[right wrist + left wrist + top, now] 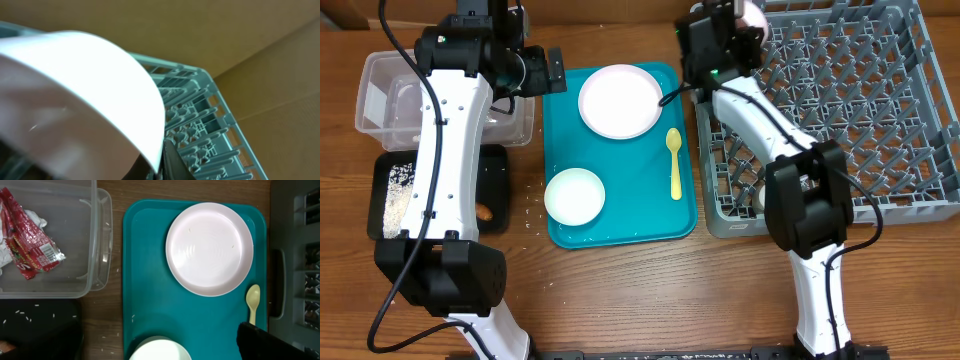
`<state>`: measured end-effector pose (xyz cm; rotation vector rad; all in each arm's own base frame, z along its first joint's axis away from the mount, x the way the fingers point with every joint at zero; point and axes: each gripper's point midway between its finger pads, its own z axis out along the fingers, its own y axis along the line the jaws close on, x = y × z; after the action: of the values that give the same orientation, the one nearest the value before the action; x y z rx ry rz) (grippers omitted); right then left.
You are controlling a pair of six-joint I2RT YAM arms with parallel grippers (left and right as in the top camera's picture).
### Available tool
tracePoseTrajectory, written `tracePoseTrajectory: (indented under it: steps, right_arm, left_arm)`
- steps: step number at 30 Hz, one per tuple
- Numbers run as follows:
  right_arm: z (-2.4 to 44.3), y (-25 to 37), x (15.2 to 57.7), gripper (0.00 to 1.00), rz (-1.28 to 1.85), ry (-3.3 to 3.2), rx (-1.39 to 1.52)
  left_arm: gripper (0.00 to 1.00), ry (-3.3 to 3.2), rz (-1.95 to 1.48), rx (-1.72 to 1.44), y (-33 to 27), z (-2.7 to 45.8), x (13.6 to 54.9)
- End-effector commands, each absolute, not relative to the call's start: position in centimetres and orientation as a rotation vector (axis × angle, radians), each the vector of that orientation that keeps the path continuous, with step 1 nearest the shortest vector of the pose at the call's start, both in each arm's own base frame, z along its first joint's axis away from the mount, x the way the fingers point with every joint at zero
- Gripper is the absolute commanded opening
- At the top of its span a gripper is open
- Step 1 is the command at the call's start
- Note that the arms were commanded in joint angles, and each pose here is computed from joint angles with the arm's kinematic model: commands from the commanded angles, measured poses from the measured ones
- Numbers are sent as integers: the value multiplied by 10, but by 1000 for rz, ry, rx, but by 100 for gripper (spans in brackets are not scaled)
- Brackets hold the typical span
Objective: Sort waste into correct bins and load items into the dishwasher
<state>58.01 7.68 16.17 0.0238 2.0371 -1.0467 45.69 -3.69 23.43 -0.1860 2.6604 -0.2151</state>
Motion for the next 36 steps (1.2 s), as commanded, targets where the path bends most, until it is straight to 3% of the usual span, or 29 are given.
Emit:
tracePoseTrajectory:
  steps: [1,5,7,13,19,22,27,32,36]
  right_arm:
    - [144,105,578,14,-968,2099,-100]
    - [139,112,575,46,-963,2119,-140]
    - [143,114,572,55,-982,2104,-134]
    - [179,130,567,64,-923,2051,-98]
    - [232,158,539,78,-594,2100,-76]
    - [237,200,499,80,-224,2266,-188]
    - [207,270,416,79,470,2626,-247]
    - [157,307,374,75,771,2802,-230]
    - [113,325,349,69,769,2877,-200]
  left_arm:
    - [100,2664,-203,-205,-32,232,457]
    - [100,2664,-203,-205,-32,232,457]
    - [100,2664,-203,-205,-32,232,457]
    - [100,2665,-203,-205,-32,231,457]
    - [100,2665,-203,-205,-32,231,457]
    - [100,2665,-203,-205,-32,231,457]
    - [100,2665,-203,-205,-32,231,457]
    - [100,2665,-203,-205,-32,231,457]
    - [100,2665,-203,-204,-32,231,457]
